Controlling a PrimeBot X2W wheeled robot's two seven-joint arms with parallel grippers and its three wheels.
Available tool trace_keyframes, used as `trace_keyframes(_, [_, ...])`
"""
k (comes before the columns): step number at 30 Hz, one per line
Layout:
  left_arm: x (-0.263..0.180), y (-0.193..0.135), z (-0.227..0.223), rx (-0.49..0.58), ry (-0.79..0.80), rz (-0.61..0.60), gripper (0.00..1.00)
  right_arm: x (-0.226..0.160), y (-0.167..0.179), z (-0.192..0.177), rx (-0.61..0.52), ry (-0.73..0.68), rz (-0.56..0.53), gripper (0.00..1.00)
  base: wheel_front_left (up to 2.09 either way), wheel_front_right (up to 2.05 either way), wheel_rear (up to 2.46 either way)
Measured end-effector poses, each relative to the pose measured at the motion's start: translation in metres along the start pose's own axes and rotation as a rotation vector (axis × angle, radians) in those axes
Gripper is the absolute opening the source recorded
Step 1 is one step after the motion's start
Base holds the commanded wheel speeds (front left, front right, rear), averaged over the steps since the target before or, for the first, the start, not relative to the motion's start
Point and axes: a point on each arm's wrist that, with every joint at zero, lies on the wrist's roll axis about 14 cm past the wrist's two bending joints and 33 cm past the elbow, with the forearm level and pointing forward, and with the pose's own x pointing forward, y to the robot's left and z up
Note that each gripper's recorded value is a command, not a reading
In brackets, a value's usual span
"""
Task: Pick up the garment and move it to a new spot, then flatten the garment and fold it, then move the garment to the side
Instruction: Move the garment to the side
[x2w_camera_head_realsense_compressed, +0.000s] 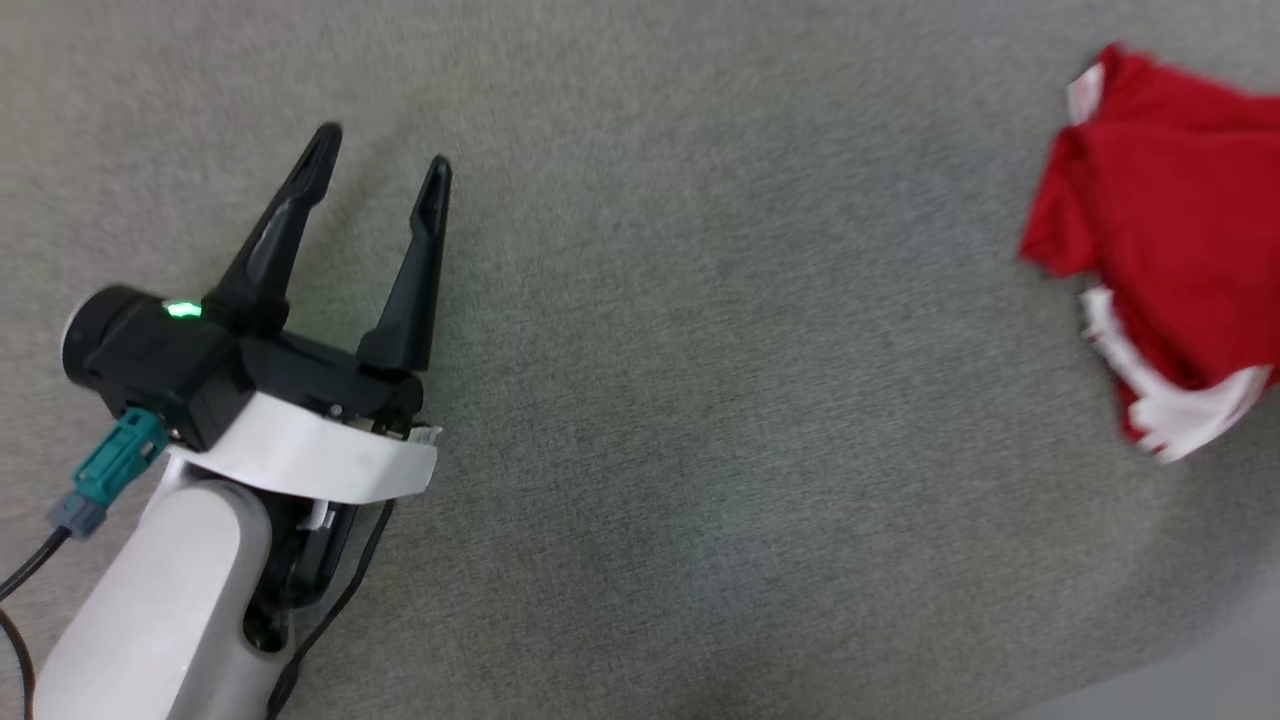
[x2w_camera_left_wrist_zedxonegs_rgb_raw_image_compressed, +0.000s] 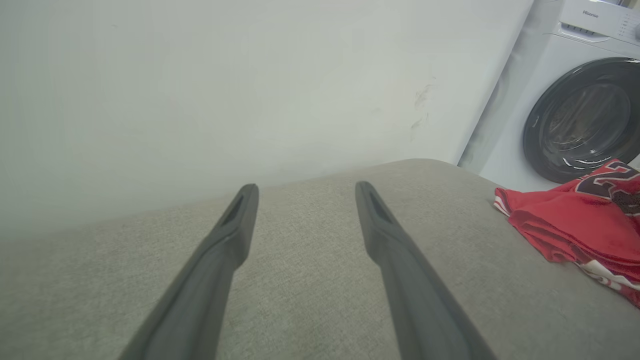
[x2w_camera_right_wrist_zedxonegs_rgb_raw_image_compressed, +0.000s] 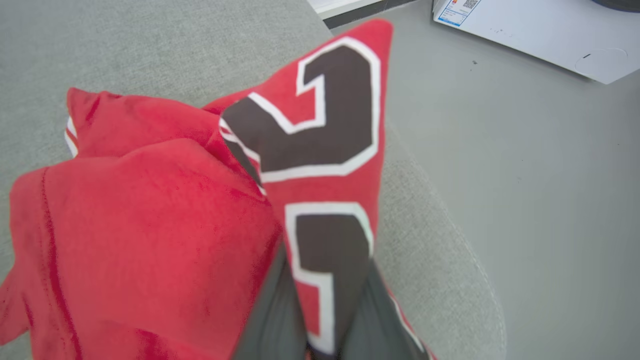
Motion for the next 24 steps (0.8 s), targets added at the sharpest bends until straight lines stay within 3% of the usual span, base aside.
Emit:
trace_keyframes(5, [0.013,0.007,-0.026,-0.024,0.017,-0.028,1.00,0.026,-0.032,0.023,-0.007,-0.072,-0.124,0.00,0.00,0.00,0.00])
trace_keyframes(9, [0.014,0.019,-0.045,-0.027,0.043,-0.019,1.00,0.049,-0.029,0.023,-0.029,-0.102,-0.154,0.00,0.00,0.00,0.00])
trace_keyframes(12, [0.011,0.027,-0.058,-0.030,0.071,-0.007,1.00,0.065,-0.016,0.011,-0.031,-0.091,-0.137,0.33,0.00,0.00,0.00])
trace_keyframes(13, [0.010,0.029,-0.060,-0.031,0.076,-0.003,1.00,0.068,-0.012,0.008,-0.041,-0.092,-0.132,0.55,0.00,0.00,0.00])
trace_keyframes(14, [0.009,0.030,-0.061,-0.029,0.080,0.000,1.00,0.071,-0.009,0.006,-0.049,-0.095,-0.129,1.00,0.00,0.00,0.00])
trace_keyframes(24, [-0.002,0.032,-0.054,-0.021,0.087,0.033,1.00,0.054,-0.035,0.040,-0.141,-0.259,-0.193,1.00,0.00,0.00,0.00])
